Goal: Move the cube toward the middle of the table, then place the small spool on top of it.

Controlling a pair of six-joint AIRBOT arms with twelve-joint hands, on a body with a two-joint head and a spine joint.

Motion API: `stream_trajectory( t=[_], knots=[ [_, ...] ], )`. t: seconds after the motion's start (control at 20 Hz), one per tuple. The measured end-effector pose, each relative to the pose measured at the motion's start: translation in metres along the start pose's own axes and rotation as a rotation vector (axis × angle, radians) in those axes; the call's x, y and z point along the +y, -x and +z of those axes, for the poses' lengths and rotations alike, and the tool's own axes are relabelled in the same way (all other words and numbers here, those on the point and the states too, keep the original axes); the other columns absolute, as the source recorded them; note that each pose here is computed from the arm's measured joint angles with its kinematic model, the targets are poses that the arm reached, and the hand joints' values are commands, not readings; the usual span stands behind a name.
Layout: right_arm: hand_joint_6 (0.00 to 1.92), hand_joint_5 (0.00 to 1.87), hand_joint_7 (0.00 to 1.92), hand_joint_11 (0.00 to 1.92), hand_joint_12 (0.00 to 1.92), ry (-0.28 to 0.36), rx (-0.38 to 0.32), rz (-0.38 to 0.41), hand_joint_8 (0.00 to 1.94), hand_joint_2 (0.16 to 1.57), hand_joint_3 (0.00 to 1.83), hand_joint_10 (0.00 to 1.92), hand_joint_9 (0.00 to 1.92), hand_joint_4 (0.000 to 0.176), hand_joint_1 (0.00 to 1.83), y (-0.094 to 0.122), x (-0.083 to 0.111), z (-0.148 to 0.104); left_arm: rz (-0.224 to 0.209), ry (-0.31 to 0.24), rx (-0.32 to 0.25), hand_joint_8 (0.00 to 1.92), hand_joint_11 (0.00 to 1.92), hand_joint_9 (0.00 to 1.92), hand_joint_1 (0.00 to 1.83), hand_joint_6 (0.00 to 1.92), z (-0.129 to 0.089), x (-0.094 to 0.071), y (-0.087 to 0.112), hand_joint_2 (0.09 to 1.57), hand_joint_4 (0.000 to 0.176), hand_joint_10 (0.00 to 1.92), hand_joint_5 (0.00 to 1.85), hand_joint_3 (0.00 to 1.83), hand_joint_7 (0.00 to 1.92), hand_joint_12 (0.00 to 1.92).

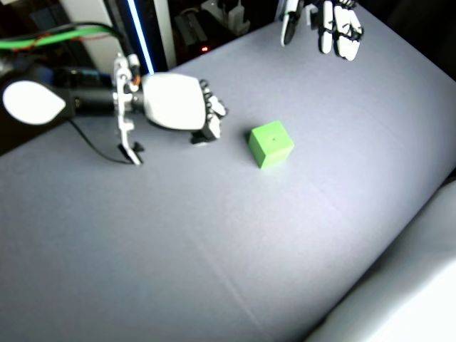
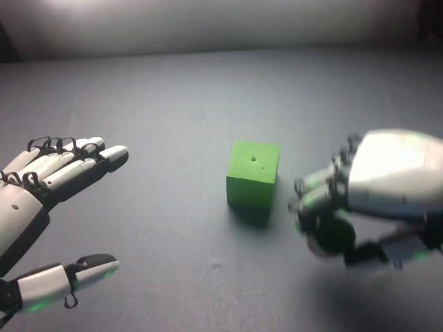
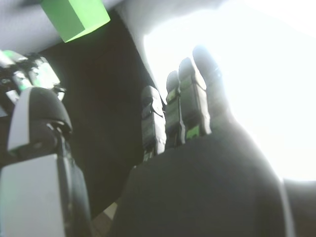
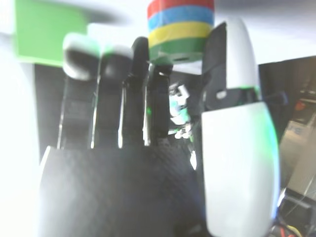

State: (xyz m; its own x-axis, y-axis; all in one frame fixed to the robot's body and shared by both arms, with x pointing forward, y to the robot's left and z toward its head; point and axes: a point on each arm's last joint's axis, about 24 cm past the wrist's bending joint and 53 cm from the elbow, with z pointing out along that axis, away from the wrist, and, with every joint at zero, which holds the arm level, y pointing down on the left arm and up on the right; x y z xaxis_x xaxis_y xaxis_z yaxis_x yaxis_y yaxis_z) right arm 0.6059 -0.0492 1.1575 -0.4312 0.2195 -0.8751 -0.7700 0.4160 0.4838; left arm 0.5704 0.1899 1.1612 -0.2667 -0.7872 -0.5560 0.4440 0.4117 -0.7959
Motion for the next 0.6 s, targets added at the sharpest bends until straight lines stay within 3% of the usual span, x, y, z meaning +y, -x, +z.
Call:
stream_trajectory(
  t=[0.05,0.1,0.15,0.2,0.35,0.4,0.5,0.55,0.6],
  knots=[
    [0.62,1.05,1.02,0.85,1.34,0.0,-0.032,-0.01,1.18,1.1,0.01,0.99,0.99,0.0,1.27,0.012,-0.001,0.002,0.0,0.003,-0.003,0.0,0.09,0.22,0.9,0.0,0.0,0.001,0.001,1.04,0.115,0.0,0.3,0.0,0.22,0.58],
    [0.62,1.05,1.02,0.85,1.34,-0.001,-0.054,-0.017,1.18,1.1,0.01,0.99,0.99,0.0,1.27,0.021,-0.002,0.004,-0.001,0.005,-0.005,0.0,0.09,0.22,0.9,0.0,0.0,0.001,0.001,1.04,0.115,0.0,0.3,0.0,0.22,0.58],
    [0.62,1.1,1.12,0.67,1.41,0.003,-0.086,-0.019,0.95,1.06,0.0,0.93,0.94,0.0,1.27,0.033,-0.003,0.009,-0.001,0.005,-0.005,0.0,0.08,0.22,0.9,0.0,0.0,0.001,0.001,1.04,0.121,0.0,0.3,0.0,0.23,0.57],
    [0.62,1.11,1.18,0.57,1.35,0.009,-0.108,-0.027,0.81,1.04,0.0,0.8,0.96,0.0,1.27,0.044,-0.002,0.013,0.0,0.003,-0.004,0.0,0.08,0.22,0.9,0.0,0.0,0.001,0.001,1.04,0.12,0.0,0.3,0.0,0.23,0.57],
    [0.63,1.1,1.15,0.66,1.43,0.038,-0.178,-0.038,0.87,1.05,0.0,0.79,1.01,0.0,1.27,0.071,0.003,0.027,-0.001,0.002,-0.003,0.01,0.09,0.23,0.9,0.0,0.0,0.001,0.001,1.04,0.12,0.01,0.3,0.0,0.24,0.57],
    [0.9,1.02,1.27,0.79,1.17,0.041,-0.19,-0.043,0.53,1.05,0.0,0.39,1.19,0.0,1.26,0.076,0.002,0.033,0.0,0.006,-0.004,0.01,0.09,0.23,0.91,0.0,0.0,0.001,0.001,1.04,0.119,0.0,0.31,0.0,0.24,0.57],
    [0.99,0.99,1.25,0.72,1.11,0.038,-0.195,-0.052,0.51,1.06,0.0,0.17,1.24,0.0,1.25,0.081,0.002,0.043,-0.002,0.007,-0.004,0.0,0.1,0.23,0.9,0.0,0.0,0.002,0.001,1.04,0.114,0.01,0.3,0.0,0.24,0.58],
    [0.9,1.03,1.26,0.79,1.14,0.031,-0.196,-0.064,0.51,1.05,0.0,0.15,1.28,0.0,1.25,0.083,0.0,0.048,-0.004,0.006,-0.003,0.0,0.1,0.23,0.91,0.0,-0.001,0.002,0.0,1.04,0.11,0.0,0.3,0.0,0.24,0.58],
    [0.88,1.06,1.27,0.77,1.14,0.019,-0.2,-0.078,0.47,1.04,0.0,0.11,1.27,0.004,1.25,0.088,-0.002,0.053,-0.006,0.005,-0.002,0.0,0.11,0.24,0.9,0.0,0.0,0.001,0.0,1.04,0.119,0.0,0.3,0.0,0.24,0.58]
  ],
)
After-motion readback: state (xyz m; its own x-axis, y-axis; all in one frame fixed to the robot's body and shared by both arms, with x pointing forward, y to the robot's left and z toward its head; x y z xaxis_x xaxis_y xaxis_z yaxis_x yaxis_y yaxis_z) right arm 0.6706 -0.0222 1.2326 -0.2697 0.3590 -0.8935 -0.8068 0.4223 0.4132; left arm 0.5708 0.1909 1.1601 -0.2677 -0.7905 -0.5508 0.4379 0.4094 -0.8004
